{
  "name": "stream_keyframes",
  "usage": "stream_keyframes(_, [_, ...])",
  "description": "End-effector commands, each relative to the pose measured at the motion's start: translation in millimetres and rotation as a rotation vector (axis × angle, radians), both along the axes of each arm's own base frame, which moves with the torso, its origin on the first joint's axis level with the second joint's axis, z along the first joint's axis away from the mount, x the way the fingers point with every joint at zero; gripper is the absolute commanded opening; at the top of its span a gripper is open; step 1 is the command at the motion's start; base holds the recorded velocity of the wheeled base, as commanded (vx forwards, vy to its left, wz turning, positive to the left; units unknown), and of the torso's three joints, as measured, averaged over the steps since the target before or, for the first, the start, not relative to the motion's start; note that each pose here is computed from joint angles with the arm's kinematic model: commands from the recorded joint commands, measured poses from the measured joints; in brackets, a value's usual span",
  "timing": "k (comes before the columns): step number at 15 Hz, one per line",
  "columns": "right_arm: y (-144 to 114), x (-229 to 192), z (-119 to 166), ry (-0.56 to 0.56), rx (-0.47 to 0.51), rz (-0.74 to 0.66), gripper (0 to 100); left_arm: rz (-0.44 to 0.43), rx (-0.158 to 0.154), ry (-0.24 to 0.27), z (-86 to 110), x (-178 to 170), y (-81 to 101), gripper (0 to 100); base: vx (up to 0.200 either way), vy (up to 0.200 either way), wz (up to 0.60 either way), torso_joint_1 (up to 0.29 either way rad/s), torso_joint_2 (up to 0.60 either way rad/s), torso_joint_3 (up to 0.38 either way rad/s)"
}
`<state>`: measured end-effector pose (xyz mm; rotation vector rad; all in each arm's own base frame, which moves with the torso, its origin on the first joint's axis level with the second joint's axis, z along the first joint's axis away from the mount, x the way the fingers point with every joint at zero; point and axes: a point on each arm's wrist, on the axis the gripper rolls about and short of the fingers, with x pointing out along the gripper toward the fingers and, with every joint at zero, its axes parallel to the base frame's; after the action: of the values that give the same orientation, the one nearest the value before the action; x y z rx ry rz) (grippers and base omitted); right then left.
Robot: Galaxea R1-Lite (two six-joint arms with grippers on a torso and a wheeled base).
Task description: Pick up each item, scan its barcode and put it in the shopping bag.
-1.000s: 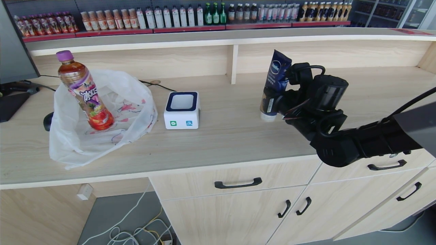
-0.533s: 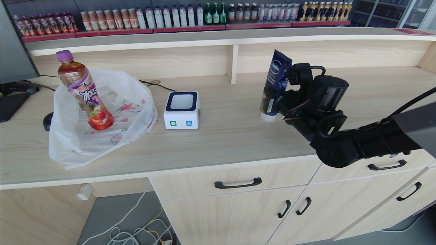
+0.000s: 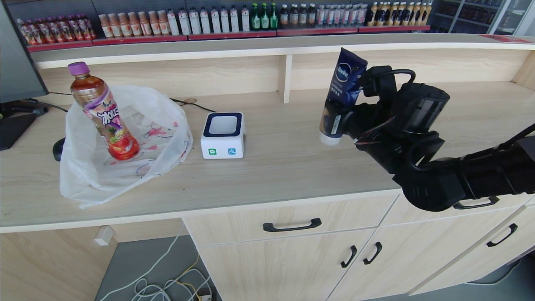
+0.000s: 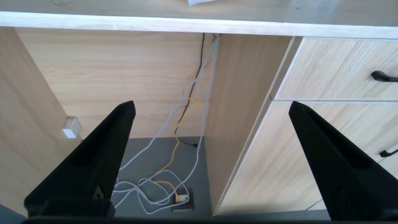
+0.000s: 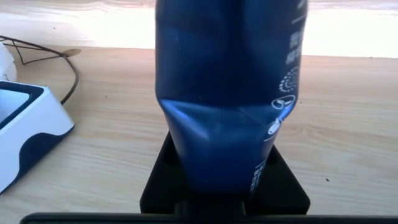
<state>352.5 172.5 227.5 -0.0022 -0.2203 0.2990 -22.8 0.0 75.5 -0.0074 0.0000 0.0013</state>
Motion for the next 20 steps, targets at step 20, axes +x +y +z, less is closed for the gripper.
stream_keyframes(20, [-77,-211,-6,-0.024,-0.169,0.117,0,0.000,0.000,0.000,0.0,0,0.0,100,0.000,0.000,0.00,0.000,0.00,0.000])
